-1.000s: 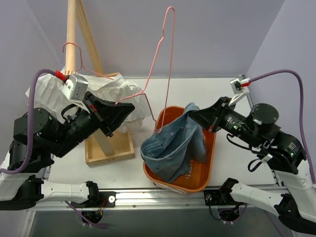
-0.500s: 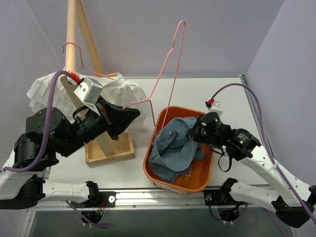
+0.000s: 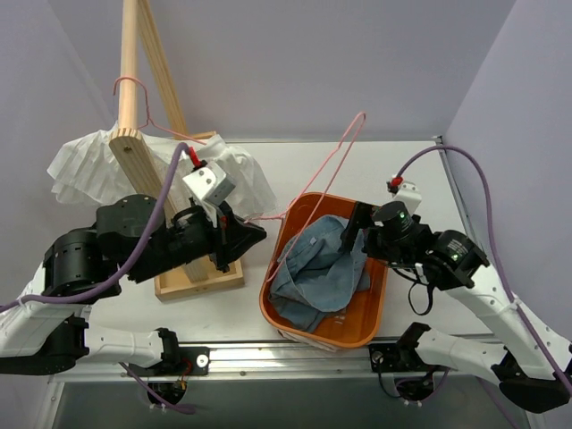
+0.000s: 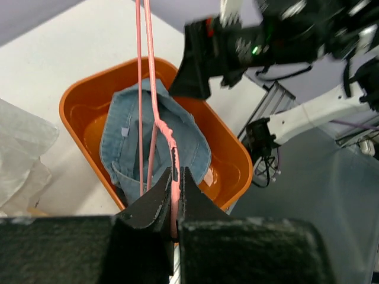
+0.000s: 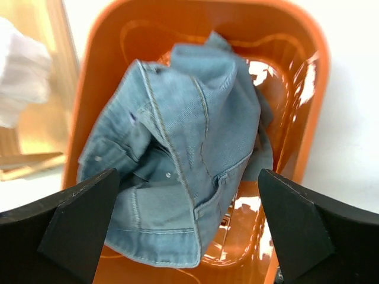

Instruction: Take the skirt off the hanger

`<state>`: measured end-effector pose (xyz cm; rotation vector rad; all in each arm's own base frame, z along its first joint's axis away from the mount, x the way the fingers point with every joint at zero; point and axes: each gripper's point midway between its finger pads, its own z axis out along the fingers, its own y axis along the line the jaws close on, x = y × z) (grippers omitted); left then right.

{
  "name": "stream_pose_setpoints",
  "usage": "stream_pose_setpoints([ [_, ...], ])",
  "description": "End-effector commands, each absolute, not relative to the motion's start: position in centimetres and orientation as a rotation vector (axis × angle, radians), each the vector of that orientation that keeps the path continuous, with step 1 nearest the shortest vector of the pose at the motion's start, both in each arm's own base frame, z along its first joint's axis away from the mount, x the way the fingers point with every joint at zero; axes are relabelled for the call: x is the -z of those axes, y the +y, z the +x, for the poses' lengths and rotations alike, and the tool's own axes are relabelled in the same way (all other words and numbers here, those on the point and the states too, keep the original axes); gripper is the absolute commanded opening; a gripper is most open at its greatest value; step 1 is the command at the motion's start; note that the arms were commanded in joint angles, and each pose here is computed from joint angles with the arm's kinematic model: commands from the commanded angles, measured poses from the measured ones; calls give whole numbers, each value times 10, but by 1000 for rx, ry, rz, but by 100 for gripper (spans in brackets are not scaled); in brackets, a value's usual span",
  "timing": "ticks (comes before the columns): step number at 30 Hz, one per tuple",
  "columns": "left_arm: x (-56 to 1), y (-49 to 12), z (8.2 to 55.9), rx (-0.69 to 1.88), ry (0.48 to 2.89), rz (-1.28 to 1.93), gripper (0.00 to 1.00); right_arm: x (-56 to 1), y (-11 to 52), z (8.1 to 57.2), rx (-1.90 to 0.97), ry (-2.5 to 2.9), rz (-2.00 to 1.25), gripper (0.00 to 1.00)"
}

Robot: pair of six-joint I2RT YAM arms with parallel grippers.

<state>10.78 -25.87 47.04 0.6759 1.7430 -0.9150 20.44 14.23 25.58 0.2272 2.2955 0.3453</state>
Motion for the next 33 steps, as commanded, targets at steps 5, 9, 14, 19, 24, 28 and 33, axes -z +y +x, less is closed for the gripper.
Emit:
stream_pose_setpoints([
  [5, -467, -257, 86, 1007, 1798, 739, 2, -336, 95, 185, -373, 2082, 248, 100],
  [9, -459, -263, 74, 1080, 1851, 744, 2, -367, 100, 175, -512, 2008, 211, 98],
  [14, -446, -263, 67, 1104, 1931, 742, 2, -400, 103, 173, -635, 1920, 291, 94],
  [19, -433, -260, 69, 1068, 1969, 735, 2, -436, 132, 177, -838, 1835, 300, 91],
  [24, -435, -269, 67, 1081, 1957, 766, 2, -448, 158, 190, -935, 1832, 335, 87],
  [28, -436, -274, 68, 1066, 1956, 797, 2, -453, 174, 195, -1030, 1809, 365, 82],
  [33, -444, -276, 70, 1063, 1930, 803, 2, -442, 186, 198, -1067, 1835, 369, 73],
])
